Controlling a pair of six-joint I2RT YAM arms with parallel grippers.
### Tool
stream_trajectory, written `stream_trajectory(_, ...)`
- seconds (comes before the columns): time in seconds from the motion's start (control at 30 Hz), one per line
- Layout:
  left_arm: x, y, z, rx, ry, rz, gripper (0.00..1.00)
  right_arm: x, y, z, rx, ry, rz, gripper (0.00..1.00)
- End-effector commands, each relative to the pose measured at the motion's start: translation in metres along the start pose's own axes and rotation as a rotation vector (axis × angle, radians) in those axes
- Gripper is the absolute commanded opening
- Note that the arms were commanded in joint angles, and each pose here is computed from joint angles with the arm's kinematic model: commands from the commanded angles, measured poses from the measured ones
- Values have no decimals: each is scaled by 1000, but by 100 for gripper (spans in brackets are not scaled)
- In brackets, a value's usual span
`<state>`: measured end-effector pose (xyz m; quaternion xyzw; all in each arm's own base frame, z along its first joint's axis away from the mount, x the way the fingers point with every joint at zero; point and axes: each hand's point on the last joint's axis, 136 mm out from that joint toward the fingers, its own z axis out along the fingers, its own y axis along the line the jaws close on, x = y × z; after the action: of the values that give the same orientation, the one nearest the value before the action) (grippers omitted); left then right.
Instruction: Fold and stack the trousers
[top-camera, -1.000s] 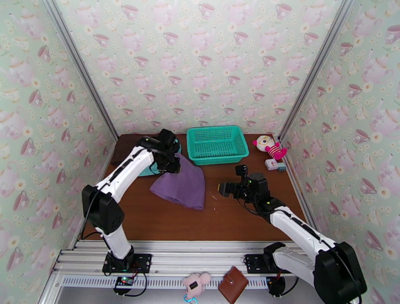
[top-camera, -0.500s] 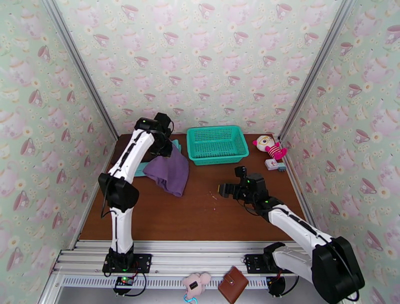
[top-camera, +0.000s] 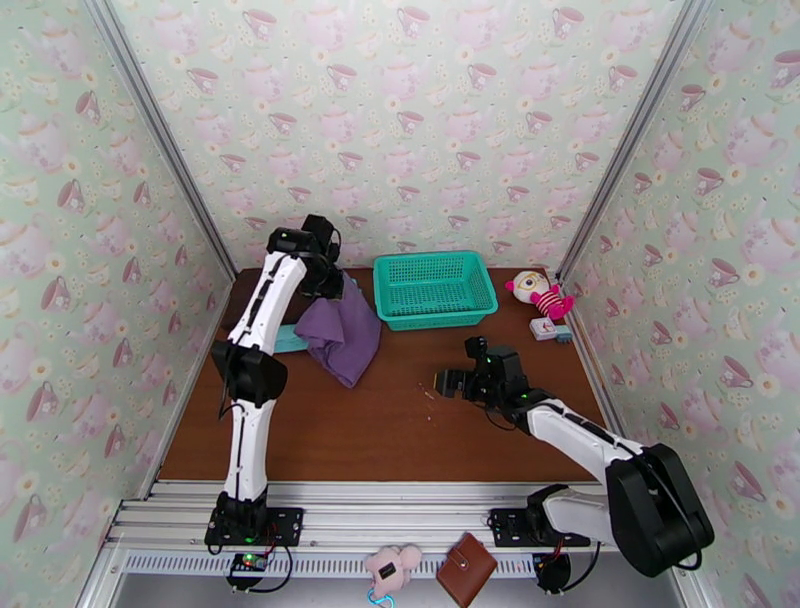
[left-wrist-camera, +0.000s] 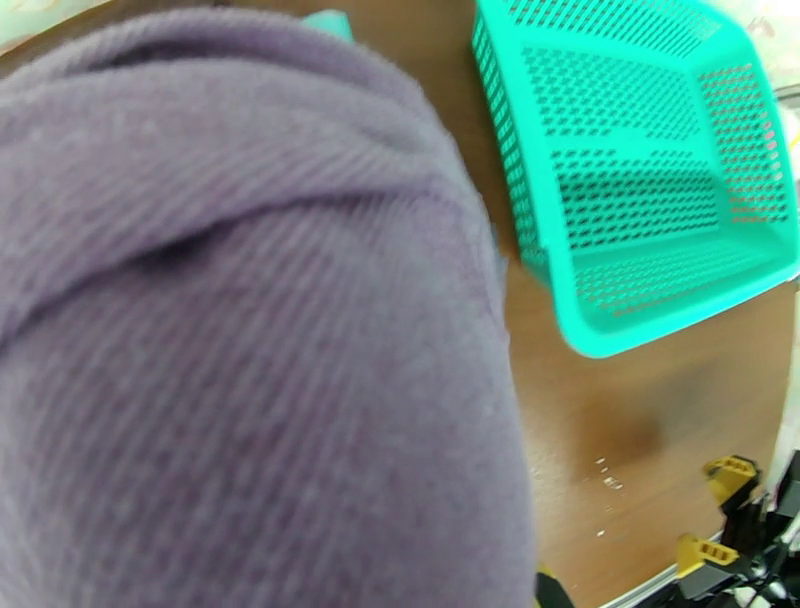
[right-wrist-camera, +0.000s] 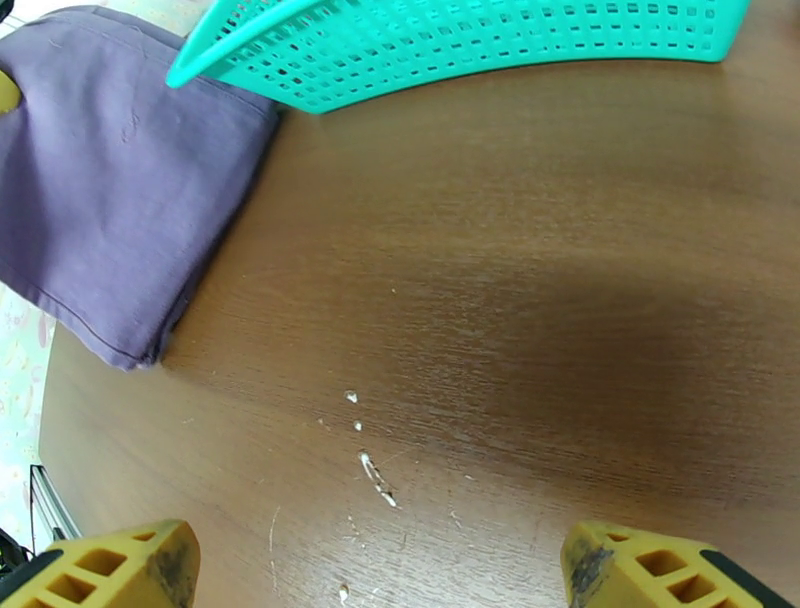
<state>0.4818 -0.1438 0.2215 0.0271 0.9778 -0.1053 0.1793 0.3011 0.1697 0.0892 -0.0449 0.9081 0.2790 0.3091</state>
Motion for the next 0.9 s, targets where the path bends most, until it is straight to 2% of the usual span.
stream_trajectory(0.0, -43, -25, -28, 132, -195, 57, 0, -10, 4, 5, -14, -6, -3, 99)
stream_trajectory(0.33, -105, -54, -64, 337, -456, 63, 0, -5, 1, 19, -16, 41, 10, 99)
stream_trajectory(0.47, -131, -33, -71, 371, -532, -34, 0, -2, 0, 24, -22, 61, 16, 99)
stream_trajectory(0.7, -141, 17, -44, 439, -481, -135, 0, 6, -2, 38, -34, 117, 30, 99)
stream_trajectory(0.8, -131, 56, -26, 461, -407, -187, 0, 11, -3, 44, -40, 150, 39, 99)
stream_trajectory(0.87, -122, 86, -6, 416, -364, -190, 0, 13, 3, 46, -78, 172, 47, 99)
